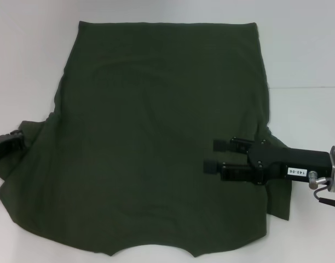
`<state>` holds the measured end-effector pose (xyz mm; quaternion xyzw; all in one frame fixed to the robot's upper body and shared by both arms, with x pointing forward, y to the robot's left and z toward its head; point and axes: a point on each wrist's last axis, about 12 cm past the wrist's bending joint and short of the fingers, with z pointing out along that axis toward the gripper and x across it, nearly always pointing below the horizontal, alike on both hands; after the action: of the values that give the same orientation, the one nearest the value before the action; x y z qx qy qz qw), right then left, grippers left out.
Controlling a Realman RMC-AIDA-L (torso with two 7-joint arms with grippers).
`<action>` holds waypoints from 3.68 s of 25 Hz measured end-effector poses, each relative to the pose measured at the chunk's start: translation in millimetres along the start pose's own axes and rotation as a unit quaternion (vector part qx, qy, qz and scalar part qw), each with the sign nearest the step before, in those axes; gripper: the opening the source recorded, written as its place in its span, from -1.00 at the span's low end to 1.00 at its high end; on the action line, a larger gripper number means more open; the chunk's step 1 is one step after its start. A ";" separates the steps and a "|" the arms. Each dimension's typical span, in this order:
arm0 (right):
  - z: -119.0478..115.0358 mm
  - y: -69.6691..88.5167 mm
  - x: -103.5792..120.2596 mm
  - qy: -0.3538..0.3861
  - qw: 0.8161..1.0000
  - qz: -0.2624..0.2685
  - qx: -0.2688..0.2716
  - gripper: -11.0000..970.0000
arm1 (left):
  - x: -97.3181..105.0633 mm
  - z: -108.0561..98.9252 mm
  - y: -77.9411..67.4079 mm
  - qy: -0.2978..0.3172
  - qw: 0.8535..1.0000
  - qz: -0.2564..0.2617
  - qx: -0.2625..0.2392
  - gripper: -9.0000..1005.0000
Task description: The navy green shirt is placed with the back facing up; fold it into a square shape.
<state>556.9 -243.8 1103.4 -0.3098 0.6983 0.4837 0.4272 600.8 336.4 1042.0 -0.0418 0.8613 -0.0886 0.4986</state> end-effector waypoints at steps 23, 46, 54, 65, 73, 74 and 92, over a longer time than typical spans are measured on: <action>4.1 0.5 4.4 -0.001 1.000 0.011 -0.002 0.83 | -38.2 1.8 9.0 -0.040 0.997 0.058 -0.033 -0.97; 2.0 0.8 7.5 0.000 1.000 0.012 0.001 0.83 | -39.5 -15.2 -31.0 -0.065 0.987 0.030 0.143 -0.96; 2.0 0.8 7.5 0.000 1.000 0.011 0.001 0.83 | -36.5 -13.8 -52.4 -0.062 0.977 0.010 0.204 -0.96; 1.4 -0.2 4.8 0.003 1.000 0.005 0.001 0.83 | -23.4 -16.8 -64.9 -0.074 0.964 -0.040 0.254 -0.71; -5.3 -1.8 3.4 0.000 1.000 0.009 0.007 0.83 | -15.5 -24.1 -59.3 -0.075 0.961 -0.052 0.263 -0.22; -5.9 -1.9 3.4 0.000 1.000 0.011 0.007 0.83 | -14.5 -24.7 -58.5 -0.074 0.961 -0.052 0.262 -0.15; -47.2 -25.1 1.8 0.023 0.970 0.223 0.097 0.82 | 36.2 -55.3 -106.9 -0.048 0.878 0.107 0.463 0.54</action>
<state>563.3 -296.7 1099.3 -0.1143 0.8028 0.4895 0.3205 533.0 232.0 1058.9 0.2820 0.6963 -0.4216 0.5077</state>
